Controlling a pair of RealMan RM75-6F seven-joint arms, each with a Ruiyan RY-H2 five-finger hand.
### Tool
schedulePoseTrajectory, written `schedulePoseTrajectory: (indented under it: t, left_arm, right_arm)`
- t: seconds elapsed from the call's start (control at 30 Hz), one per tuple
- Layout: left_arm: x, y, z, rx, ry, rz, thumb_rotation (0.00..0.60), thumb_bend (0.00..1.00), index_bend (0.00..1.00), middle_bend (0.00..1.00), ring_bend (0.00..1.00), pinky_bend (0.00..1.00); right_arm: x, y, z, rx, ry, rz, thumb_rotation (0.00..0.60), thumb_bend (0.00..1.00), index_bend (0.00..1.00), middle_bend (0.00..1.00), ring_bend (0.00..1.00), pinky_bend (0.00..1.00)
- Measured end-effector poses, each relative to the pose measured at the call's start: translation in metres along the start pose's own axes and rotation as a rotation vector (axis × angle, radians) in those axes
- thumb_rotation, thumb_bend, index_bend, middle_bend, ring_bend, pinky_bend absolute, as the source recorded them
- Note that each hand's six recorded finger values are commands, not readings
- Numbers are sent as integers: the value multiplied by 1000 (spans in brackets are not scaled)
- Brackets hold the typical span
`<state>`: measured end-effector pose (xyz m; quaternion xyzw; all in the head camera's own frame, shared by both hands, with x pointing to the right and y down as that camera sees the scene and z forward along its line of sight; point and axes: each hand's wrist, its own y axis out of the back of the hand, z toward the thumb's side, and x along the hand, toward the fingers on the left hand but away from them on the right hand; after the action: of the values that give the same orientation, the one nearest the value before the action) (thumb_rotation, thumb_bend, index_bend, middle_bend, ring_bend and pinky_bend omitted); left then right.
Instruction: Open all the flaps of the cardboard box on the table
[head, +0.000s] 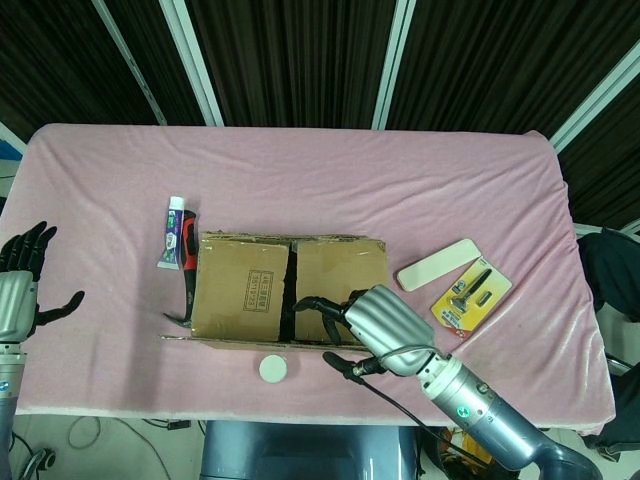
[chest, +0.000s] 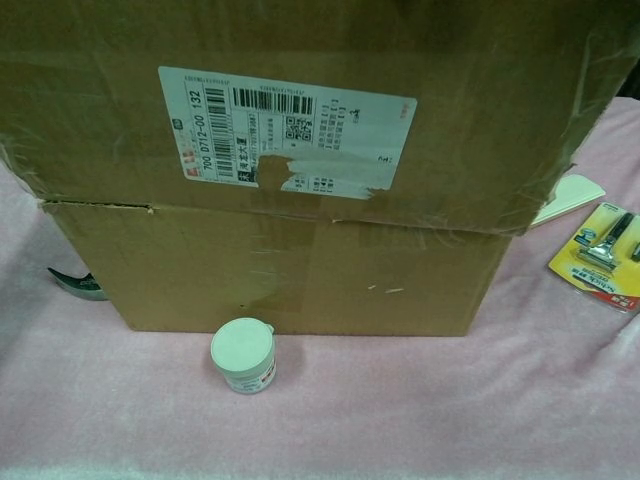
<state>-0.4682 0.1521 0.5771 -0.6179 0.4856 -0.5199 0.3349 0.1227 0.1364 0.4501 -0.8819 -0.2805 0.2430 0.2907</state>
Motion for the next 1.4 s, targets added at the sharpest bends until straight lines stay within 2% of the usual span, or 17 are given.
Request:
schedulePoseTrajectory:
  t: [0.1,0.6,0.87,1.1,1.3,1.4]
  left_arm:
    - [0,0,0,-1,-1,-2,600,204,0,0,0,0]
    - [-1,1,1,-1,-7,-3,600,204,0,0,0,0]
    - [-3,0,3,0,-18,-8,600,204,0,0,0,0]
    - [-4,0,4,0,-26,-9,600,204,0,0,0,0]
    - [-3,-1,5,7,-33,-8,600,204,0,0,0,0]
    - [-3,-2,5,11,-31,-11,600,204,0,0,0,0]
  right_arm:
    - [6,-3,0,-8,8,7,600,343,223,508,620,472]
    - [31,-17,4,-29,43,31,600,322,209,500,612,472]
    - [56,-29,8,-58,55,55,600,313,209,499,612,471]
    - [80,-38,0,-81,-12,51,600,313,208,496,612,471]
    - [81,-27,-9,25,-58,-12,598,313,208,495,612,460]
    - [81,-19,-19,68,-107,-50,583,313,205,494,612,461]
